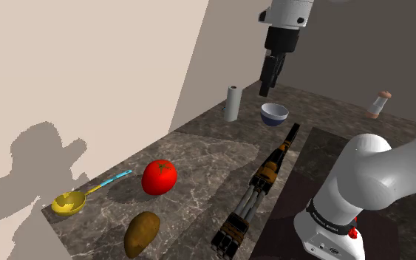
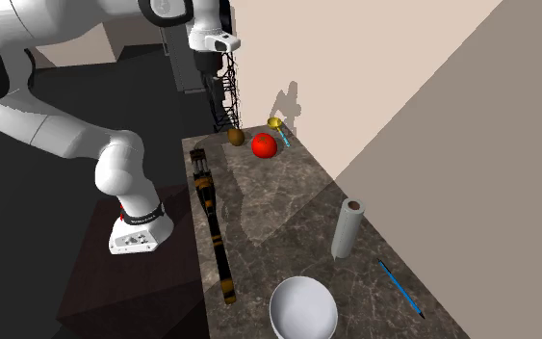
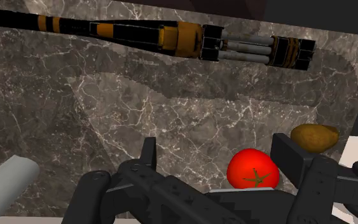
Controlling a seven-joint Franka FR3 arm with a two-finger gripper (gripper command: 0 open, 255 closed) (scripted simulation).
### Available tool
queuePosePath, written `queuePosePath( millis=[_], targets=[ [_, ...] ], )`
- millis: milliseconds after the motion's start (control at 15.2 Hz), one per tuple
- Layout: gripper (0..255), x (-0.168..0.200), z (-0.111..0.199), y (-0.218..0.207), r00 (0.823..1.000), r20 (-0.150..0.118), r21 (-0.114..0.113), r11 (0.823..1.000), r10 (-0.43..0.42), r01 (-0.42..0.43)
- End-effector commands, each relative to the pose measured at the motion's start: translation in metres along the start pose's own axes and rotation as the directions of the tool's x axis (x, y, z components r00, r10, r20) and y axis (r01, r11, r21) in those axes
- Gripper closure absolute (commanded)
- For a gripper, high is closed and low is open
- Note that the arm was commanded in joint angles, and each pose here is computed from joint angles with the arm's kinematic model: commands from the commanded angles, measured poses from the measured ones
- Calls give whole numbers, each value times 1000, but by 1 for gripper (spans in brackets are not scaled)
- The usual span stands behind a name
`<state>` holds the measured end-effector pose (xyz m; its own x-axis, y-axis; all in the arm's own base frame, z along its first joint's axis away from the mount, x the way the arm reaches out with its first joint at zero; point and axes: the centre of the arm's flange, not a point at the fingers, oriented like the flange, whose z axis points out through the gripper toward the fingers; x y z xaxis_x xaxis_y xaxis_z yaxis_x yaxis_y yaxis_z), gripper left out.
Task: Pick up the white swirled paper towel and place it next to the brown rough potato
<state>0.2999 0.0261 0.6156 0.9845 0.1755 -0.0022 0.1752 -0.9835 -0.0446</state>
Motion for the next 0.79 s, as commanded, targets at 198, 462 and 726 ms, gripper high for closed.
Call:
queuePosePath(
  millis=[198,462,726],
  targets=[
    [0,21,12,31,1000,-1,-2,1000,6,-6],
    [0,50,28,72,1000,-2,-5,1000,14,-14],
    [0,77,45,113,1000,-3,-8,1000,22,-22]
  ],
)
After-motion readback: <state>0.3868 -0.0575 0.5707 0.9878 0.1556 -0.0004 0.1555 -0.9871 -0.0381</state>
